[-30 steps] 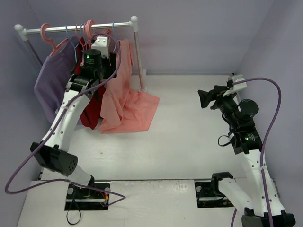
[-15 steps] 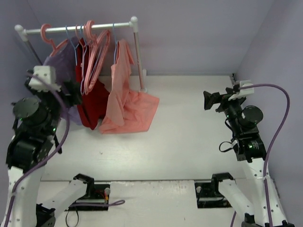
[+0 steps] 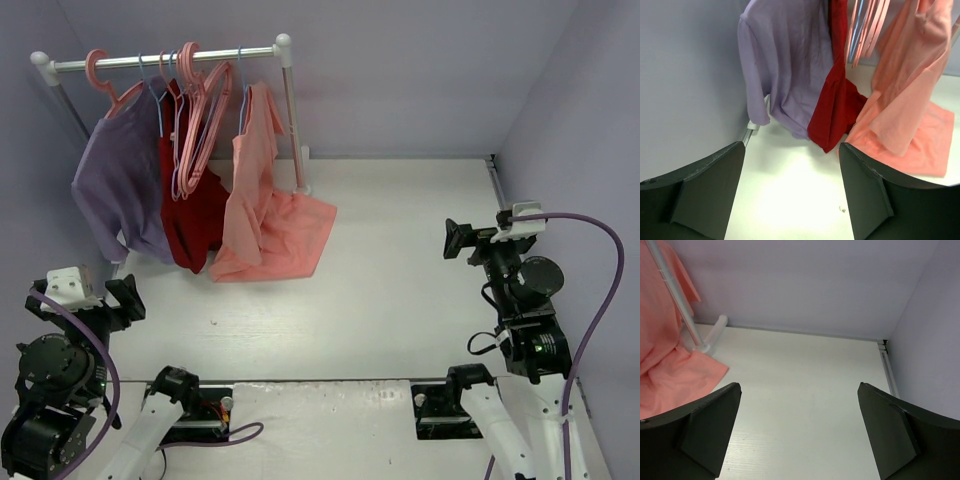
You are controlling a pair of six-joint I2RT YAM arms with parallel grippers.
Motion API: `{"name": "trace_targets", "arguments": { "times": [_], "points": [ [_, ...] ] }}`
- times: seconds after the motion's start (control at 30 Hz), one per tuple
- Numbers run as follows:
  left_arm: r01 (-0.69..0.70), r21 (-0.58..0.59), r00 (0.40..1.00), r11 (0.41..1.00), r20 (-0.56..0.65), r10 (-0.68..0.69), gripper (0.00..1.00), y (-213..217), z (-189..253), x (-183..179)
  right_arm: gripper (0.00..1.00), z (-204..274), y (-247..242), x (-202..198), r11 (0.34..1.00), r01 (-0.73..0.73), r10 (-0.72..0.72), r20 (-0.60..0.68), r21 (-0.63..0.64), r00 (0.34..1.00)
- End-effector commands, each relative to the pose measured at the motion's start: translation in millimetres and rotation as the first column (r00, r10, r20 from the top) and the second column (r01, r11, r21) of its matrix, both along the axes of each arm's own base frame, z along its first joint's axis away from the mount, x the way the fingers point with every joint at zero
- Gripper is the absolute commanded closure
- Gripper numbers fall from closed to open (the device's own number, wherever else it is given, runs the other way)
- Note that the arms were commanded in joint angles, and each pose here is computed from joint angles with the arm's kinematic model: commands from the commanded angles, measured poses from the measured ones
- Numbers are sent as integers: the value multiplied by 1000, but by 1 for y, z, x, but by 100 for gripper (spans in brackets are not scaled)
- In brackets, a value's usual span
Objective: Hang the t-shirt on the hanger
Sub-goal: Reset both arms
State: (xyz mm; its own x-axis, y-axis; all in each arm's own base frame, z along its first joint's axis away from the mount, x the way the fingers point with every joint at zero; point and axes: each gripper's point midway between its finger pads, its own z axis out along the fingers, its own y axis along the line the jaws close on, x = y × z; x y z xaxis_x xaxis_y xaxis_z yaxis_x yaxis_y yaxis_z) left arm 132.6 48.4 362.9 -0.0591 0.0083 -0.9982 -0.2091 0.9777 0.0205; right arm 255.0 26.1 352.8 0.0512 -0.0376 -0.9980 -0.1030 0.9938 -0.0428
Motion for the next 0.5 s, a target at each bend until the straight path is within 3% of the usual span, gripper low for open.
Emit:
{"name": "trace_targets", "arguments": {
  "times": [0.0,0.47],
  "points": [
    [-29,-9,999,1000,-33,29,28,1,-9,7,0,10,-8,12,999,48,-48,23,-14,999],
    [-13,-48,998,999,-61,10,28,-5,-25,10,0,1,-18,11,993,119,-119,9,6,993]
  ]
}}
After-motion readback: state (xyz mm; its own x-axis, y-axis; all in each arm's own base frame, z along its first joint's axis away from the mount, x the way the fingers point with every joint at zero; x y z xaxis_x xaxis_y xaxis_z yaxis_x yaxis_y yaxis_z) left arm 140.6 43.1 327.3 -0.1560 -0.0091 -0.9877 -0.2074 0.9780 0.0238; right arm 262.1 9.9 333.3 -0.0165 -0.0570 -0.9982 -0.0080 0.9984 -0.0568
